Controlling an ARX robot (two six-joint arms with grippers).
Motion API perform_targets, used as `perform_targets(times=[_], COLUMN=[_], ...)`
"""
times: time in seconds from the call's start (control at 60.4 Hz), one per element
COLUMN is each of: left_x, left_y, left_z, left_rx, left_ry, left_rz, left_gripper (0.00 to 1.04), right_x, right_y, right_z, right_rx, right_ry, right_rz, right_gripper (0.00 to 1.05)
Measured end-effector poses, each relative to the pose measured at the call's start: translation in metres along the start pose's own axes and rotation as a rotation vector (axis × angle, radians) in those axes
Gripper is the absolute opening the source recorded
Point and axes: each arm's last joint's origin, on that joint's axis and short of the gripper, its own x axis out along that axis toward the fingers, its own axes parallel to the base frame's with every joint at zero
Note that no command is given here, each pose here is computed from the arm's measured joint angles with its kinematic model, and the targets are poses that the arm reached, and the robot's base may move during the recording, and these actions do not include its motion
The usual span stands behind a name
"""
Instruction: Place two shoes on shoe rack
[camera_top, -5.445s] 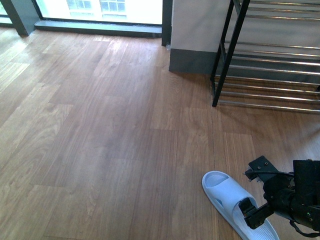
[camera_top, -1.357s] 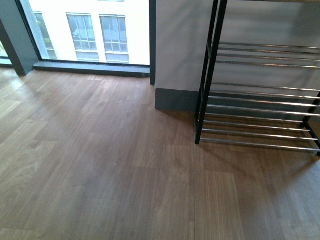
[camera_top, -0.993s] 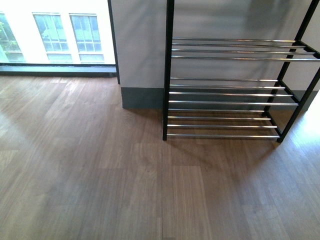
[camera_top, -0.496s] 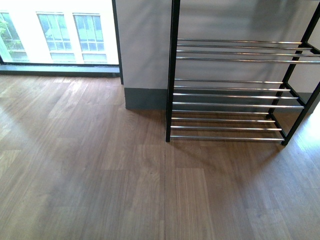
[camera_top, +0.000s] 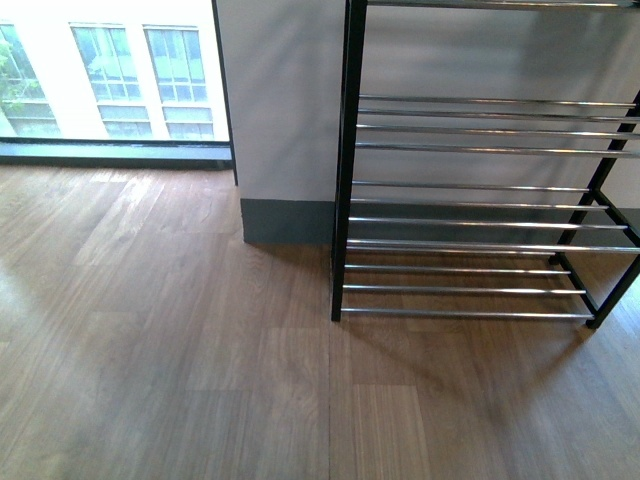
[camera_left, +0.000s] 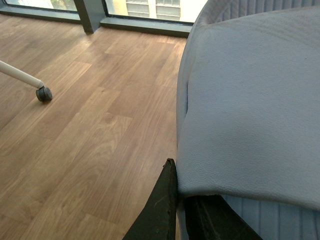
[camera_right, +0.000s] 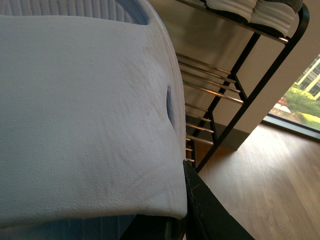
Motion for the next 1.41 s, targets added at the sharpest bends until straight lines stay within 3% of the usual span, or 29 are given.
perform_targets(times=[1.407], left_x=[0.0001], left_y=[0.0000], left_z=[-0.0002], left_rx=[0.000], left_ry=[0.002], left_rz=[0.000], left_gripper=[0.02], right_x=[0.0000], right_y=[0.0001], right_z=[-0.0002], right_rx=[0.001], right_ry=[0.001], right_rz=[0.000], right_gripper=[0.02])
